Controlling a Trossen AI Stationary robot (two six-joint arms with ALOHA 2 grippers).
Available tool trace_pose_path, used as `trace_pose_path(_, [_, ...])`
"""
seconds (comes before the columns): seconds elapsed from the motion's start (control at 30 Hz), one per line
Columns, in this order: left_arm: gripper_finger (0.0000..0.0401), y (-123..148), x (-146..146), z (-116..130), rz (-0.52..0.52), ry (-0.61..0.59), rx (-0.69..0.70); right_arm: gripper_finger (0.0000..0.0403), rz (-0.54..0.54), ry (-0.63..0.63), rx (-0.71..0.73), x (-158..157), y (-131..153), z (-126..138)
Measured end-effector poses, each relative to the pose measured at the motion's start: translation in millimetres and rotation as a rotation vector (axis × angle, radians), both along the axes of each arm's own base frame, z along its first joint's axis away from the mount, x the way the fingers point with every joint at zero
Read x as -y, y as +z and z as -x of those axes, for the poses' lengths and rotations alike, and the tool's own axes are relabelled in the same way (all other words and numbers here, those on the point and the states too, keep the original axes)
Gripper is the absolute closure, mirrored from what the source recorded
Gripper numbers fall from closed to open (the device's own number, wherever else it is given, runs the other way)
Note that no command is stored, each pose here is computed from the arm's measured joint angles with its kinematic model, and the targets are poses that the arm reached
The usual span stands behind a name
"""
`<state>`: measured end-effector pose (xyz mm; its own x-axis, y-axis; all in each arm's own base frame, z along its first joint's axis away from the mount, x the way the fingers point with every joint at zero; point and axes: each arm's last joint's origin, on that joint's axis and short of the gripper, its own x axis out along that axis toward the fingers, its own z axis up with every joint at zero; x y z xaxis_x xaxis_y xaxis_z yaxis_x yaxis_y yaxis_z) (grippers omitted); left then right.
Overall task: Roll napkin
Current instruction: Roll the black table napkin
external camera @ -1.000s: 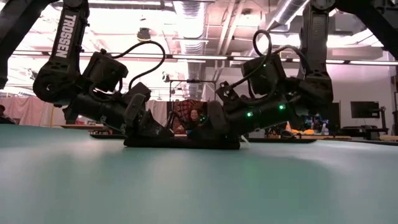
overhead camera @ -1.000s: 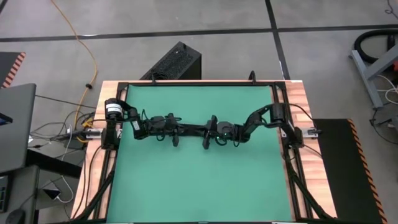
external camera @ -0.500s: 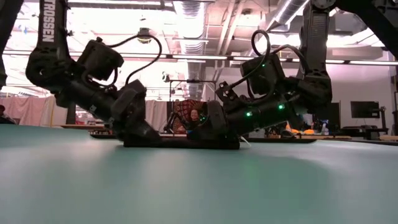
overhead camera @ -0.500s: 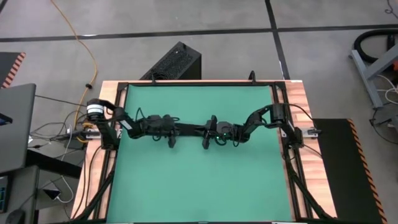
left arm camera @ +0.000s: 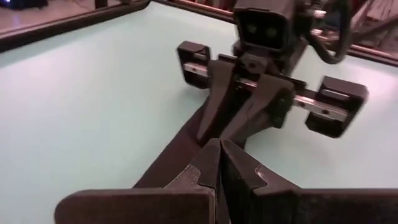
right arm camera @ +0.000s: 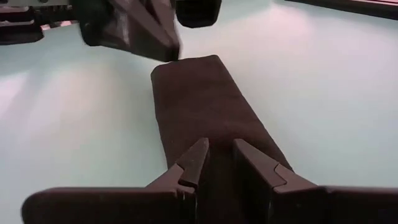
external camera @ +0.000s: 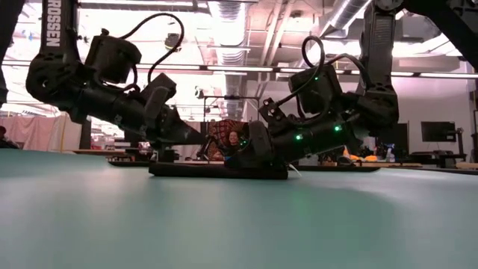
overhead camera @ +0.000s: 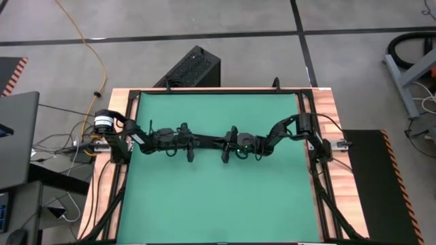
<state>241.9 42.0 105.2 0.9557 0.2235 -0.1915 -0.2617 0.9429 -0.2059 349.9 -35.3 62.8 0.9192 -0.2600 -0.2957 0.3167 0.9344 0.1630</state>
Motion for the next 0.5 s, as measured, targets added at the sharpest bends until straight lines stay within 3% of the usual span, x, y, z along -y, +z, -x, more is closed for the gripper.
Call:
trace_pose_path(0.2, [0.0401, -5.6, 1.2, -0.6, -0.069, -0.031, -0.034, 0.0305, 0.0, 0.0, 0.001, 0.0, 0.0, 0.0])
trace_pose_path(0.5, [0.0401, -41.2, -1.9, 0.1, -0.025, -0.074, -0.029, 0.0305, 0.002, 0.003, 0.035, 0.2, 2.6, -0.8])
